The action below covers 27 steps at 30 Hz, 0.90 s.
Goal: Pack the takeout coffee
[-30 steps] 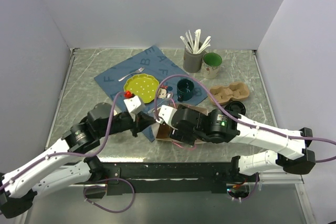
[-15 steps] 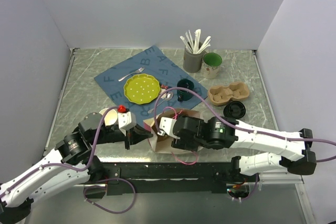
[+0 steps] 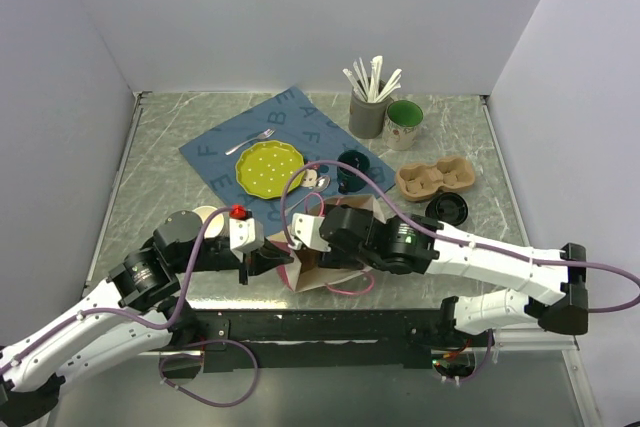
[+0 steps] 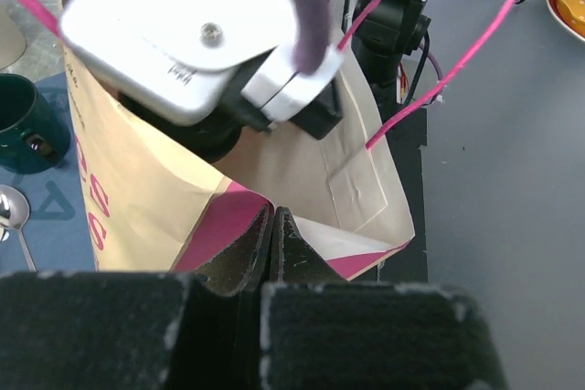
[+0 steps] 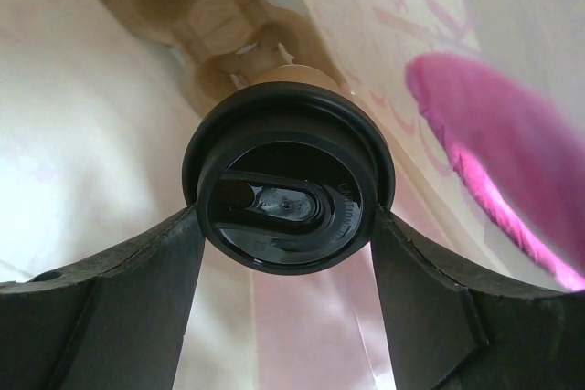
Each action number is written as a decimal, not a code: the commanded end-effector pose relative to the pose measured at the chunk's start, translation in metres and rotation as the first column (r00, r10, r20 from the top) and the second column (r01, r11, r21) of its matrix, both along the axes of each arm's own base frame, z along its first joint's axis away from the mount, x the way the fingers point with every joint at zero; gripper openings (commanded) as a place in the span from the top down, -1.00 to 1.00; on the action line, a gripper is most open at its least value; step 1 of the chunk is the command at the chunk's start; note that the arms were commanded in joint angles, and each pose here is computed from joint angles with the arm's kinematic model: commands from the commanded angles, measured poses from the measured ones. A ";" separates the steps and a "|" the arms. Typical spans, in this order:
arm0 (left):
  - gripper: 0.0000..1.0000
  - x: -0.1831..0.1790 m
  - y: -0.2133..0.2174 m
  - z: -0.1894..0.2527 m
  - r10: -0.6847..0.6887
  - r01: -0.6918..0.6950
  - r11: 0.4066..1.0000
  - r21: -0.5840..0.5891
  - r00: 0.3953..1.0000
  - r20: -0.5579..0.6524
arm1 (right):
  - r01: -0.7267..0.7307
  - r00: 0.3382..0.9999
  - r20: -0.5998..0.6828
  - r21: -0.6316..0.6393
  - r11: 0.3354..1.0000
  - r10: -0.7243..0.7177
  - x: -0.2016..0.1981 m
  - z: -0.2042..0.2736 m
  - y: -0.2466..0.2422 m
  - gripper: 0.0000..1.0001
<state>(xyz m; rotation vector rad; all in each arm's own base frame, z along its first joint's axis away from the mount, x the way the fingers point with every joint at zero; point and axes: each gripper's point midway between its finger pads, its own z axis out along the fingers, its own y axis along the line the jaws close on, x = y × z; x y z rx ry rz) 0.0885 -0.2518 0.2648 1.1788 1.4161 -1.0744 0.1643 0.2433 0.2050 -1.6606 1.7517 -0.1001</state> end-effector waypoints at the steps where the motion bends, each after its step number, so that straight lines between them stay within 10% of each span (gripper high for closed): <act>1: 0.98 -0.002 0.001 0.023 -0.010 0.013 0.998 -0.058 0.998 0.065 | -0.017 1.000 0.021 0.023 1.000 0.016 0.010 -0.004 0.012 0.14; 9: 0.96 0.029 0.012 0.024 0.188 -0.187 0.982 -0.036 0.981 0.046 | 0.032 0.999 -0.010 0.065 0.997 -0.031 0.012 -0.002 0.019 0.14; 17: -0.18 0.039 0.034 0.041 0.398 -0.393 0.917 0.066 0.895 -0.202 | 0.079 0.995 -0.064 0.147 0.986 -0.071 -0.009 -0.003 0.020 0.14; 27: -0.13 0.042 0.032 0.053 0.518 -0.492 0.850 0.186 0.719 -0.465 | 0.191 0.982 -0.041 0.199 0.961 -0.187 -0.007 -0.004 0.029 0.15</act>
